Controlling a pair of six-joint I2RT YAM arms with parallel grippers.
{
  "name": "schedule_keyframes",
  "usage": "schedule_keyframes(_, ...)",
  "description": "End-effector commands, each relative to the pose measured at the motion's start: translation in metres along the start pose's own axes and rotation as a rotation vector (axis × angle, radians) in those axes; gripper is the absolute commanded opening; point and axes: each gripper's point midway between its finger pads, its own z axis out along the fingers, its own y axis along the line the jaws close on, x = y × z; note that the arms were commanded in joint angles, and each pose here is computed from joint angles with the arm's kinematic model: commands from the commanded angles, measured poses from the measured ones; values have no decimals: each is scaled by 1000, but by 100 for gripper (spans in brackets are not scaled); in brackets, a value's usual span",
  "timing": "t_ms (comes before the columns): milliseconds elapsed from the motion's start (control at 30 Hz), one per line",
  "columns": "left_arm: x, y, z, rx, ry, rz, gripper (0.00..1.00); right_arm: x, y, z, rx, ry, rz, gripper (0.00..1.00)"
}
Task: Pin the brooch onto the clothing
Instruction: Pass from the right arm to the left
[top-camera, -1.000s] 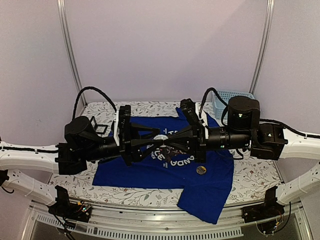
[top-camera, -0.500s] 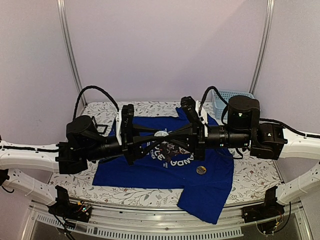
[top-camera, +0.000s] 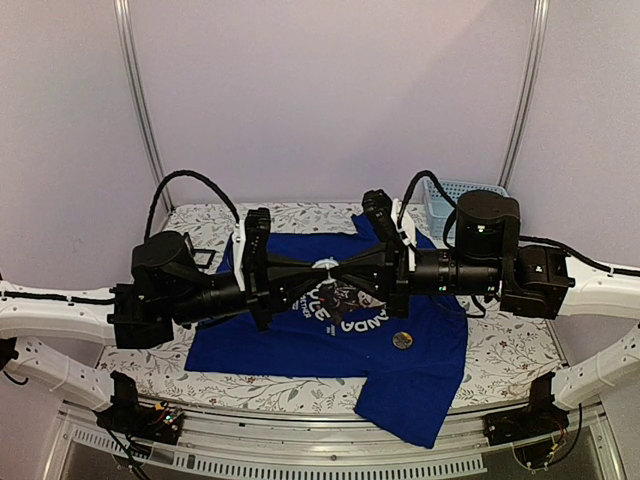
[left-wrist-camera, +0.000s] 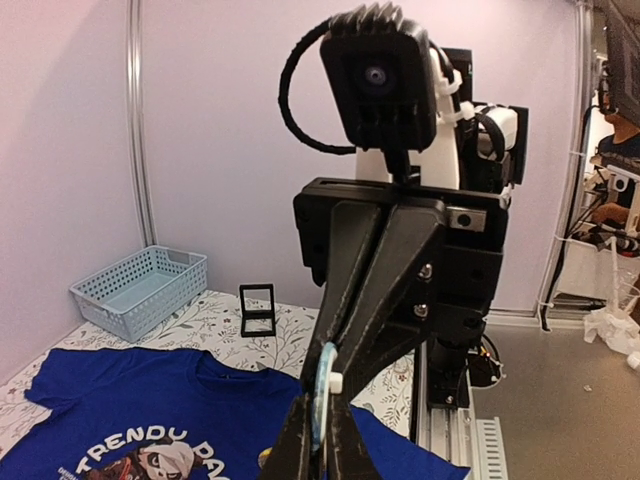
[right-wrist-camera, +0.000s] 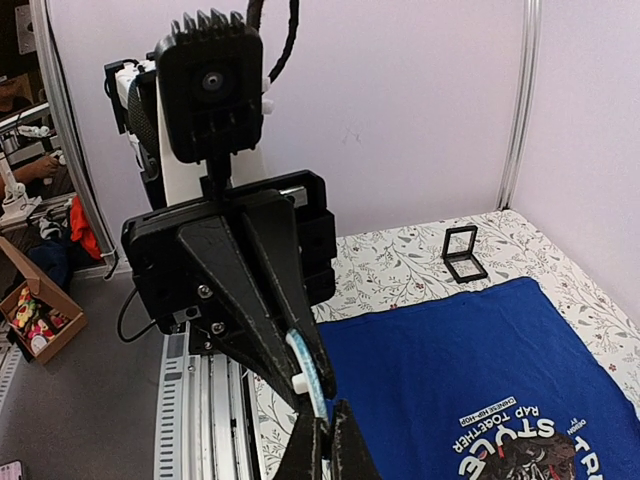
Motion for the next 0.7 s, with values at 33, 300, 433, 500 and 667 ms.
schedule_keyframes(33,-2,20,-1,-109,11,14,3,-24,17,-7,-62,-70,24,0)
schedule_keyframes(300,-4,33,-9,-189,0,24,2,-27,8,-15,0,-94,33,0)
schedule_keyframes(433,-6,37,-14,-222,-8,31,4,-25,4,-15,20,-87,42,0)
schedule_keyframes(500,-8,39,-15,-229,-10,33,6,-25,3,-15,27,-88,45,0)
schedule_keyframes(667,-10,39,-19,-238,-18,30,15,-25,-2,-16,59,-91,51,0)
